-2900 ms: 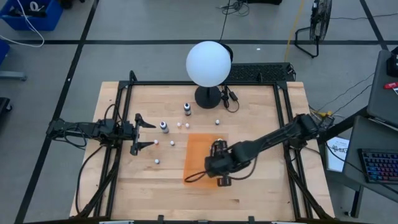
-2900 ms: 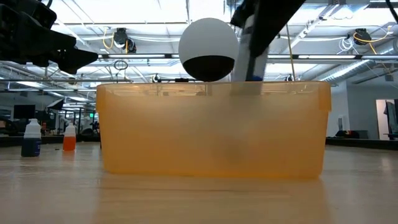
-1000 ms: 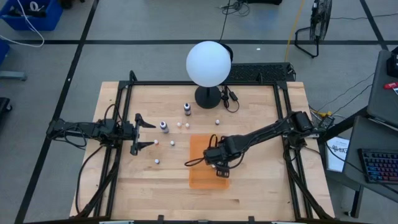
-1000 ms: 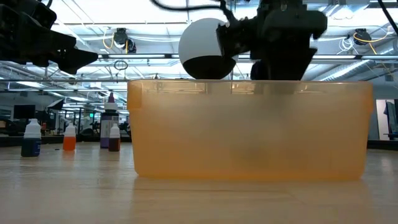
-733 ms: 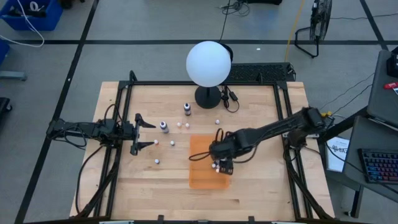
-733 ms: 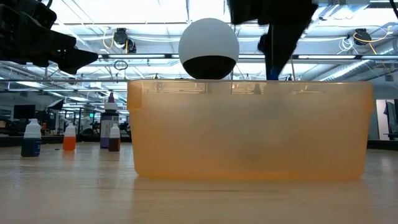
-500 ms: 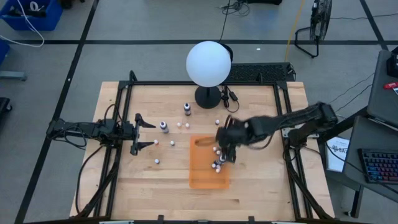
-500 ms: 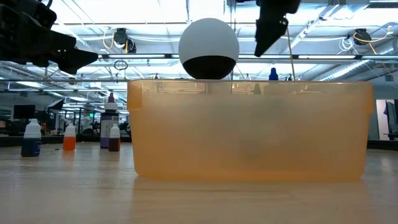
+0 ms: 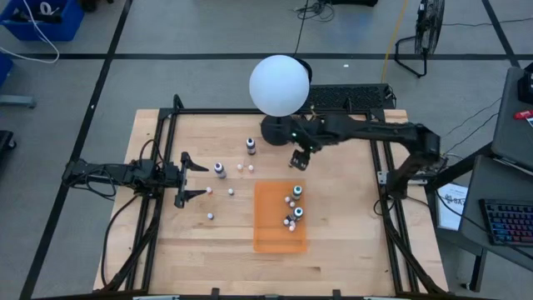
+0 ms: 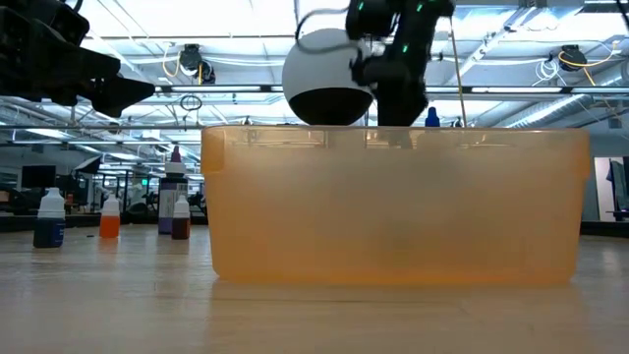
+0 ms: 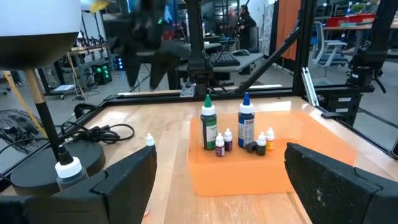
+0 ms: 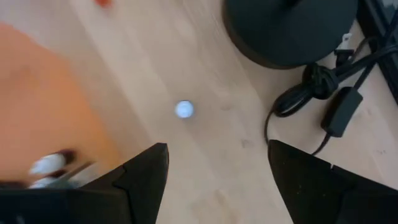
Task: Pick & Place food coloring
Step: Put the small black food coloring bottle into the orange bin
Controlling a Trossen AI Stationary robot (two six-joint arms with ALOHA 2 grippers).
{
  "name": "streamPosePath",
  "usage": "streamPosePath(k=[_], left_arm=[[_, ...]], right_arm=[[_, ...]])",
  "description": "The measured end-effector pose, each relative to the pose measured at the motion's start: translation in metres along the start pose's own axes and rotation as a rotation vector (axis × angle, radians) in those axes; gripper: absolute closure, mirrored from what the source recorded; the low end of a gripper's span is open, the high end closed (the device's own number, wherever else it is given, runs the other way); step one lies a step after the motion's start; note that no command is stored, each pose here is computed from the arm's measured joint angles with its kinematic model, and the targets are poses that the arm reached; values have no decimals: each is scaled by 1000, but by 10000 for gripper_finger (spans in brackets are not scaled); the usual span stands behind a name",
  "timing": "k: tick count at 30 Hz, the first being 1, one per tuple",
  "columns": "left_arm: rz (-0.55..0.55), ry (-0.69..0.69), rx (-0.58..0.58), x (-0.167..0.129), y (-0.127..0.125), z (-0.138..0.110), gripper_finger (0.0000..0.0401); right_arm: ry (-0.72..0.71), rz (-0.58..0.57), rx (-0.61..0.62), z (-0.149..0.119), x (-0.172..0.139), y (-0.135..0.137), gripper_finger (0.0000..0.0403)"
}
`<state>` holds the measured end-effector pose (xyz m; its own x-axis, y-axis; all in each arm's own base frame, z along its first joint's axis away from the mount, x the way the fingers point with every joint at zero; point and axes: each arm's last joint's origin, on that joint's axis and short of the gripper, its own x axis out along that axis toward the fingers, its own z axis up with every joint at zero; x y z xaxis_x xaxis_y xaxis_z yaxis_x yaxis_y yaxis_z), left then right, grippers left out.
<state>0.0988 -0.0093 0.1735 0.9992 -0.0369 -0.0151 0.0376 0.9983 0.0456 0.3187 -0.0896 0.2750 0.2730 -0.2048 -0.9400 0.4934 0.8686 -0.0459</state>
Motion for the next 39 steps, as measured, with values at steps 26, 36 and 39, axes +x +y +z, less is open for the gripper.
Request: streamPosePath(k=[26, 36, 39], left_arm=[[0, 0, 0, 0, 0, 0, 50], [0, 0, 0, 0, 0, 0, 50], [0, 0, 0, 0, 0, 0, 50]], right_arm=[[183, 68, -89, 15, 116, 4, 145], [197, 142, -66, 15, 116, 5, 163], [203, 151, -65, 14, 116, 5, 187]])
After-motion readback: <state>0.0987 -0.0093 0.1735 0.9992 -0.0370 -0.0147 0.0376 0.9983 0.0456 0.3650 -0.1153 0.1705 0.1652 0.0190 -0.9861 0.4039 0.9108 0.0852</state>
